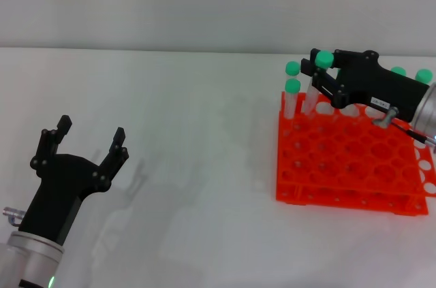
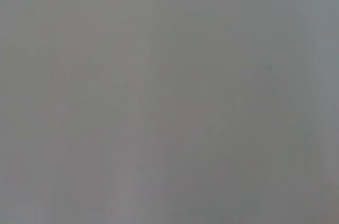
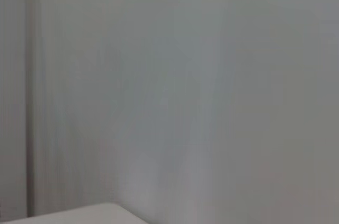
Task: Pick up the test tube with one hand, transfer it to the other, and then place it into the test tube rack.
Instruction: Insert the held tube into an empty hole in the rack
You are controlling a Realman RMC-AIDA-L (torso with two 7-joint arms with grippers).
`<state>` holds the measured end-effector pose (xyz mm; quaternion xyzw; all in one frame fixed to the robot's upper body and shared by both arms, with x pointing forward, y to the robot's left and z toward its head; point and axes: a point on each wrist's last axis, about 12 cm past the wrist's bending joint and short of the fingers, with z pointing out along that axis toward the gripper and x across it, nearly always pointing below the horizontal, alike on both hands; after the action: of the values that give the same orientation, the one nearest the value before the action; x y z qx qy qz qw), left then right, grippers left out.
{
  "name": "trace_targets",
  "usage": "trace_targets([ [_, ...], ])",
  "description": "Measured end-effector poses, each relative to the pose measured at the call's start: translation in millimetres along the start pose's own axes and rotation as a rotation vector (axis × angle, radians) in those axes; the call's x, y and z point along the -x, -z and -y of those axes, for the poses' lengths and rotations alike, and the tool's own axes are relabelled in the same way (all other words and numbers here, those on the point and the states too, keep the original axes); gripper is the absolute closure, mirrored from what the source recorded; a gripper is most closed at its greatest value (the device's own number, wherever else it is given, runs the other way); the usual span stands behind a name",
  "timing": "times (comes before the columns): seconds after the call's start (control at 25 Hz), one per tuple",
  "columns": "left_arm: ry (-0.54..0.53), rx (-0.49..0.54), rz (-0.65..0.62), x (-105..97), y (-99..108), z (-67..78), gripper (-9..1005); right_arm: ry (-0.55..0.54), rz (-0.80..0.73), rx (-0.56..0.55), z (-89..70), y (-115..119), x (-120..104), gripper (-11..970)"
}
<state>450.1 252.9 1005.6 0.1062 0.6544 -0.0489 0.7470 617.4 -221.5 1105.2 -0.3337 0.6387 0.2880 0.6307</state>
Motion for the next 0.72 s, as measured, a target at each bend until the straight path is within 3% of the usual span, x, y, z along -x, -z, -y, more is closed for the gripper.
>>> trace_targets([
  [0.72,-0.004,0.001,-0.006,-0.8,0.3,-1.3,102,0.005,-0.041,-0.041,3.2,-5.5,-4.6,749],
])
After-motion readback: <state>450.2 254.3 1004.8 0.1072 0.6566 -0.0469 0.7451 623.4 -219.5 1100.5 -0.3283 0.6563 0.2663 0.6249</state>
